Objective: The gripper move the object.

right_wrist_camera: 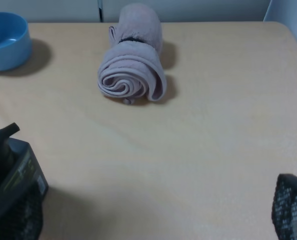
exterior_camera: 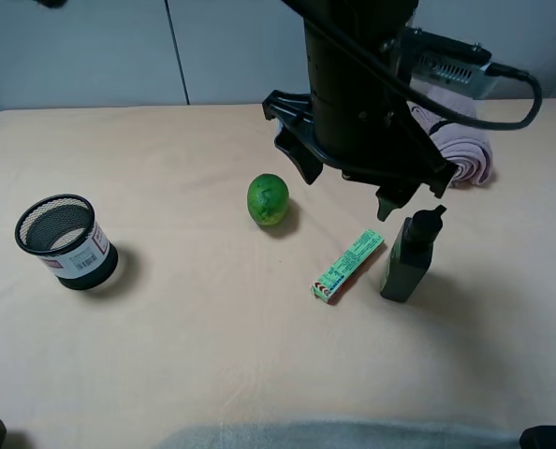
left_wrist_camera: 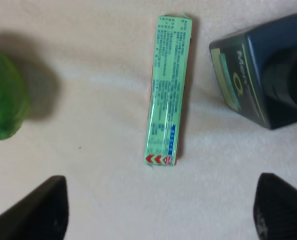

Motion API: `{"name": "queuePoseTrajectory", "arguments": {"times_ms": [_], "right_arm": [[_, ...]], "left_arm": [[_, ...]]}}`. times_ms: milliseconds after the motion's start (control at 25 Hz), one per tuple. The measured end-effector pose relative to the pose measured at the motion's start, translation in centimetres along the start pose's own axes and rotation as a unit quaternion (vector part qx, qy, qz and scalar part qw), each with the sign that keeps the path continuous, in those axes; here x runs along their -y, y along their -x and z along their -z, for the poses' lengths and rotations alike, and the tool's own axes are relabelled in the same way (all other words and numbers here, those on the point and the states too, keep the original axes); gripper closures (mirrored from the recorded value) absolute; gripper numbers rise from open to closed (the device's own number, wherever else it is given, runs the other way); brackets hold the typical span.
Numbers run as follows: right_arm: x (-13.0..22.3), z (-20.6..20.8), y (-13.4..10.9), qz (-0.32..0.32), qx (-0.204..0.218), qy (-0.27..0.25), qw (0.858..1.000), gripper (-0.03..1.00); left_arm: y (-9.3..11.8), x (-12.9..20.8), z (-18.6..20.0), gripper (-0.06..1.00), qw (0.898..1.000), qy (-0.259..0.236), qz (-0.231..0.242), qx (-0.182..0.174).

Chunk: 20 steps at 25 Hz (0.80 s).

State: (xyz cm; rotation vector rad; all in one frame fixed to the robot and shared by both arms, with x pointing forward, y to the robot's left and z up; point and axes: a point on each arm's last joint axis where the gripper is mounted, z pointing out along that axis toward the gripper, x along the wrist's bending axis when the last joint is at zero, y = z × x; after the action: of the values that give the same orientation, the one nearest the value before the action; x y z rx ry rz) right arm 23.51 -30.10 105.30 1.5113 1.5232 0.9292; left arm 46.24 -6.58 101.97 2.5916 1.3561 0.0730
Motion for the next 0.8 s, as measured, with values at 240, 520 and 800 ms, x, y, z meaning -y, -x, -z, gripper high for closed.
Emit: {"name": "queuePoseTrajectory", "arguments": {"times_ms": [240, 520, 800], "right_arm": [[0.0, 0.0, 0.0, 0.000, 0.000, 0.000, 1.000, 0.28], [0.0, 0.0, 0.0, 0.000, 0.000, 0.000, 1.000, 0.28], [0.0, 0.0, 0.0, 0.000, 0.000, 0.000, 1.000, 0.28]], "left_arm": [[-0.5, 0.6, 3.6, 0.13, 1.000, 0.016, -0.006, 0.004], [-1.3, 1.6, 7.7, 0.06, 0.999, 0.040, -0.033, 0.001], [-2.2, 2.9, 11.7, 0.02, 0.996, 0.068, -0.064, 0.006]]}}
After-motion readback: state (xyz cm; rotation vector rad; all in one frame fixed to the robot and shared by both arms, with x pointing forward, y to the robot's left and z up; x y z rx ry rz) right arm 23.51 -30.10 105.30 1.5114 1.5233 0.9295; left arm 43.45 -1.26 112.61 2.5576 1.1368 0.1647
